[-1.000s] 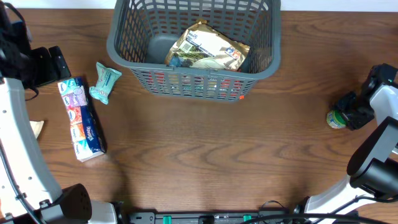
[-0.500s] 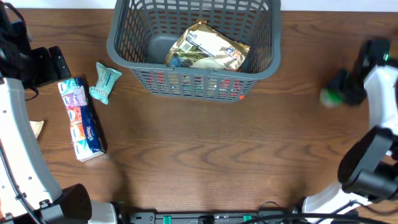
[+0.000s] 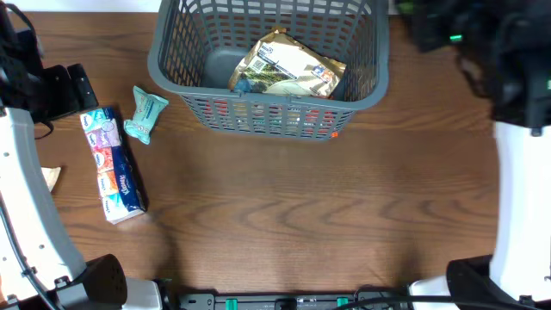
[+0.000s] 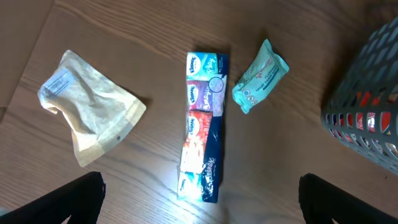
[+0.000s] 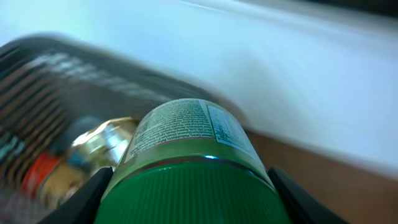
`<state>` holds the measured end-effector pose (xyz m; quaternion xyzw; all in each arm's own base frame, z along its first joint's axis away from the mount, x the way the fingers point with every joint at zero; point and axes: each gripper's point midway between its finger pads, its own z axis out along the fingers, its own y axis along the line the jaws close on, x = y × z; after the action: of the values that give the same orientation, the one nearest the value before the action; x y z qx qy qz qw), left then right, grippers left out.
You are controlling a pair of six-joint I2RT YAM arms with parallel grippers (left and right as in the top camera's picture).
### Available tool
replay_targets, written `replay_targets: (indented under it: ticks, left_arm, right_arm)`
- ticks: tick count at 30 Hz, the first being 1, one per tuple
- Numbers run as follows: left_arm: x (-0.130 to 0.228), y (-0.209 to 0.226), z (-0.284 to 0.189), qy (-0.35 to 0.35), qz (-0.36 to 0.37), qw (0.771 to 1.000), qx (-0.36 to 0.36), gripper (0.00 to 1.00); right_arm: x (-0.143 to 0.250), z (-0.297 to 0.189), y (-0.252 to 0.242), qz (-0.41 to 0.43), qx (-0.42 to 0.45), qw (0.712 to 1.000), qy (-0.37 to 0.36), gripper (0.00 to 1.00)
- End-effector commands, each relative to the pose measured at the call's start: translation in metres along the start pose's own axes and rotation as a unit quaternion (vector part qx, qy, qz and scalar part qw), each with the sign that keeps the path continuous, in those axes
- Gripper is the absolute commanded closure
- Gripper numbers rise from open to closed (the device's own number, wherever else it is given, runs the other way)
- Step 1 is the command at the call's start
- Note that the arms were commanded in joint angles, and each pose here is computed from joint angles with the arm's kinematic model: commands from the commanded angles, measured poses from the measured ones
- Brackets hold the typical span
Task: Pack container
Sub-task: 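Lift the jar over the basket and release it inside, then reach the left gripper to the mint-green wipes pouch and grasp it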
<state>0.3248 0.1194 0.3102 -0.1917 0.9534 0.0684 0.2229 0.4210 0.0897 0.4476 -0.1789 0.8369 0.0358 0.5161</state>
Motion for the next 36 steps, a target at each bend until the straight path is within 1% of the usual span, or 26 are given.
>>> replay_targets:
  ticks: [1, 4, 7, 12, 14, 19, 20, 22, 23, 25, 28, 31, 32, 34, 36]
  left_arm:
    - [0.001, 0.001, 0.002, 0.004, 0.0, 1.0, 0.001, 0.01]
    - [0.001, 0.001, 0.002, 0.004, 0.0, 1.0, 0.001, 0.01]
    - [0.001, 0.001, 0.002, 0.004, 0.0, 1.0, 0.001, 0.01]
    - [0.002, -0.002, 0.002, 0.006, 0.0, 1.0, 0.009, 0.01]
    - [0.002, -0.004, 0.002, 0.007, 0.0, 1.0, 0.013, 0.01]
    - [0.003, -0.004, 0.002, 0.008, 0.0, 1.0, 0.013, 0.01]
    - [0.003, -0.004, 0.002, 0.008, 0.0, 1.0, 0.013, 0.02]
    - [0.003, -0.004, 0.002, 0.008, 0.0, 1.0, 0.013, 0.01]
    - [0.004, -0.004, 0.002, 0.01, 0.0, 1.0, 0.013, 0.01]
    - [0.004, -0.003, 0.002, 0.011, 0.0, 1.0, 0.013, 0.01]
    - [0.006, -0.003, 0.001, 0.014, 0.0, 1.0, 0.013, 0.02]
    - [0.006, -0.003, -0.008, 0.002, -0.014, 1.0, 0.014, 0.01]
    - [0.006, -0.004, -0.014, -0.007, -0.012, 1.0, 0.015, 0.01]
    - [0.004, -0.006, -0.028, -0.029, -0.009, 0.999, 0.019, 0.01]
    - [0.003, -0.011, -0.047, -0.057, 0.01, 0.998, 0.026, 0.01]
  right_arm:
    - [-0.011, 0.026, 0.035, -0.144, -0.035, 0.989, -0.018, 0.99]
    - [-0.017, 0.058, 0.053, -0.171, -0.048, 0.984, -0.032, 0.99]
    - [0.0, 0.097, 0.06, -0.171, -0.063, 0.983, -0.006, 0.99]
    - [0.07, 0.169, 0.071, -0.165, -0.098, 0.976, 0.1, 0.99]
    - [0.107, 0.195, 0.078, -0.159, -0.115, 0.968, 0.153, 0.99]
    - [0.137, 0.208, 0.087, -0.156, -0.13, 0.959, 0.197, 0.99]
    - [0.139, 0.207, 0.087, -0.156, -0.132, 0.958, 0.202, 0.87]
    - [0.144, 0.205, 0.088, -0.155, -0.135, 0.956, 0.212, 0.32]
    - [0.143, 0.201, 0.088, -0.15, -0.134, 0.956, 0.214, 0.01]
    - [0.141, 0.195, 0.087, -0.146, -0.134, 0.956, 0.216, 0.01]
    - [0.12, 0.178, 0.084, -0.126, -0.122, 0.965, 0.193, 0.01]
    - [0.081, 0.148, 0.074, -0.118, -0.104, 0.977, 0.141, 0.01]
    - [0.062, 0.133, 0.066, -0.111, -0.087, 0.983, 0.115, 0.01]
    - [0.032, 0.106, 0.047, -0.082, -0.045, 0.993, 0.072, 0.01]
    - [0.007, 0.073, 0.026, -0.045, -0.006, 0.998, 0.033, 0.01]
